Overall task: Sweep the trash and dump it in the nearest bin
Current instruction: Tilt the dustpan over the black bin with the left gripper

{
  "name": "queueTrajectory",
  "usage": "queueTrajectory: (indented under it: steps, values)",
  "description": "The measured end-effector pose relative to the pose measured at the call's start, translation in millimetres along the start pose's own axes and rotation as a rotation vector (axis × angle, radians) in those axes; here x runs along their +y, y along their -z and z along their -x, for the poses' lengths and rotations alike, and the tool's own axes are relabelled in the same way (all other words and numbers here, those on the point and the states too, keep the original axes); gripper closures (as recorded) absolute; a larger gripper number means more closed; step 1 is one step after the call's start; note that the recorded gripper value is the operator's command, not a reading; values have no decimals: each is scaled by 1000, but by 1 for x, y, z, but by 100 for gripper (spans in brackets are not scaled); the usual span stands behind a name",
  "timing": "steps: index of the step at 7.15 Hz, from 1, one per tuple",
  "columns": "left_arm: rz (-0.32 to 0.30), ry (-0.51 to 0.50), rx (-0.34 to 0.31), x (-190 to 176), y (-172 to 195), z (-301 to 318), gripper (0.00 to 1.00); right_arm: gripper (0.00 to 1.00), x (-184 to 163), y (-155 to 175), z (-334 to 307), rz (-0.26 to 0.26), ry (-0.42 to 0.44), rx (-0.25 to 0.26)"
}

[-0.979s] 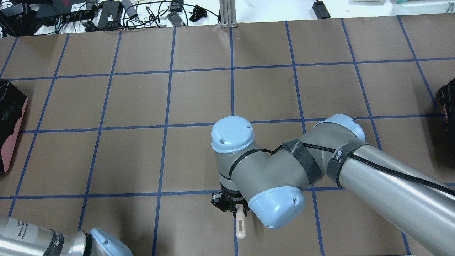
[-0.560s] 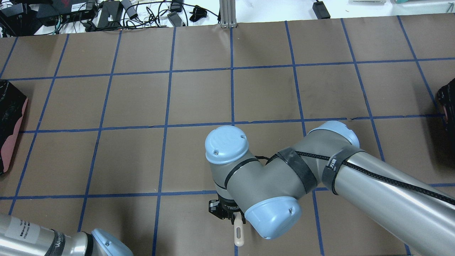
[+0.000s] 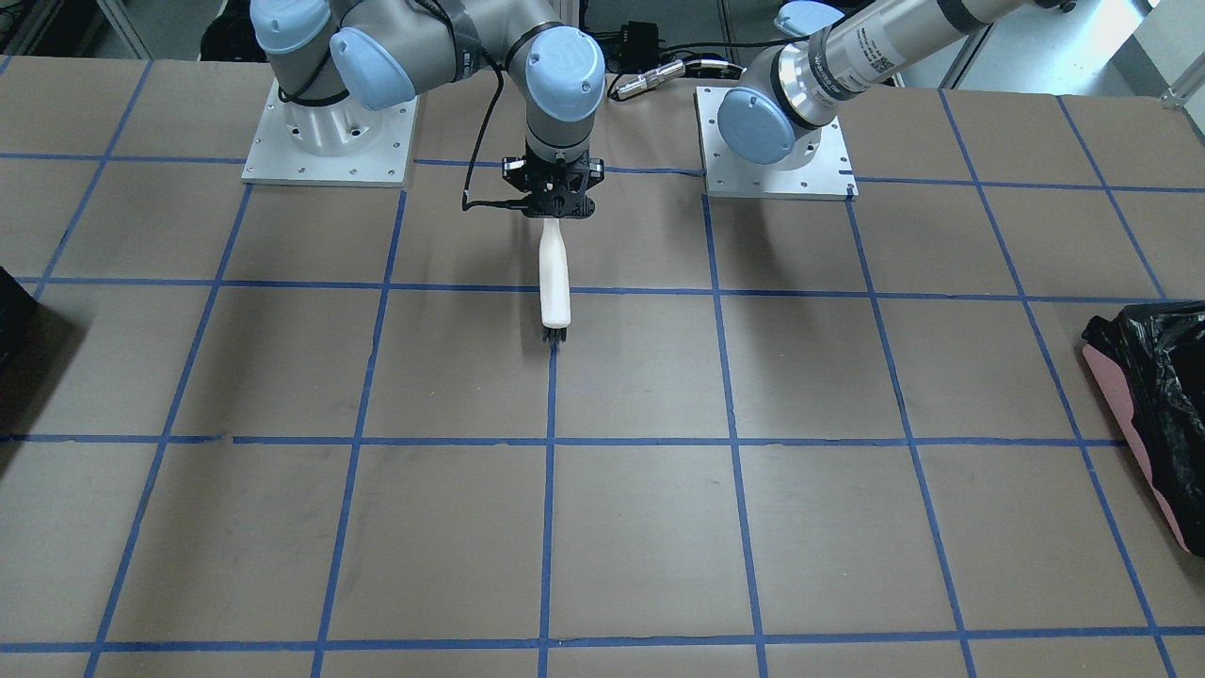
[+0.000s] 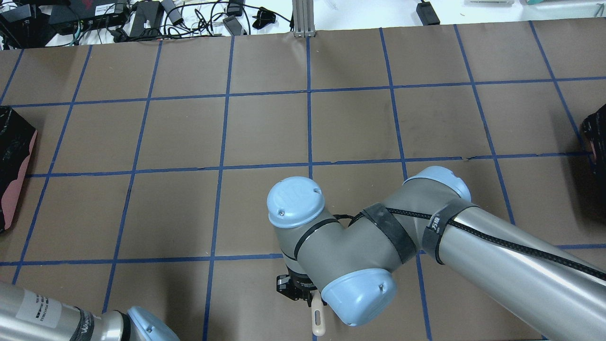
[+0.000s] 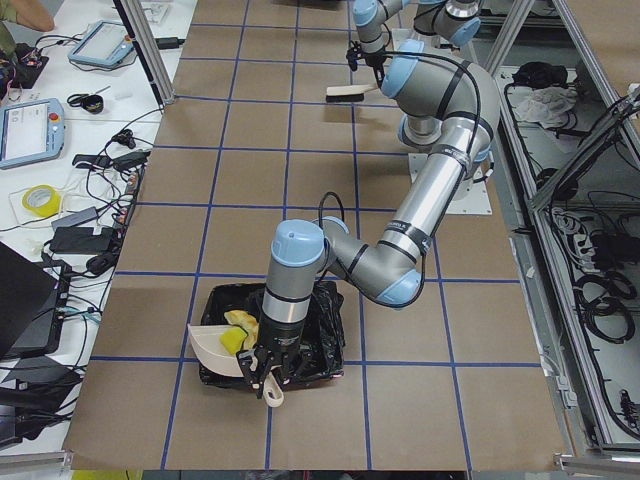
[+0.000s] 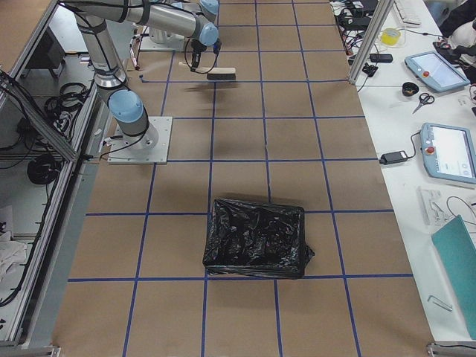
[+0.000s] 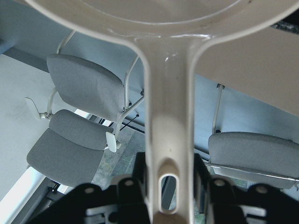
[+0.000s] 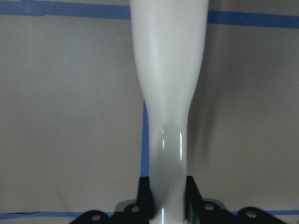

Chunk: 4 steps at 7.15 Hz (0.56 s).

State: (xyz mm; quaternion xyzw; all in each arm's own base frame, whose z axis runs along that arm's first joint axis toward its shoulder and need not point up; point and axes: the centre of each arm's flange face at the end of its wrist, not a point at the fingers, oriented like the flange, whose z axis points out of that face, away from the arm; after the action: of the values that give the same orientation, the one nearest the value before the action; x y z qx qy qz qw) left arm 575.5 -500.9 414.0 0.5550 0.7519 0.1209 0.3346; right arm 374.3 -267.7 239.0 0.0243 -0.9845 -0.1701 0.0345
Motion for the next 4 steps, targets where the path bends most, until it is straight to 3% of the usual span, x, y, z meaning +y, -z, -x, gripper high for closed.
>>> queueTrajectory:
  steps: [4]
  values:
    - [46, -100, -7, 8, 23, 3, 100, 95, -1, -5, 1, 4, 2, 4]
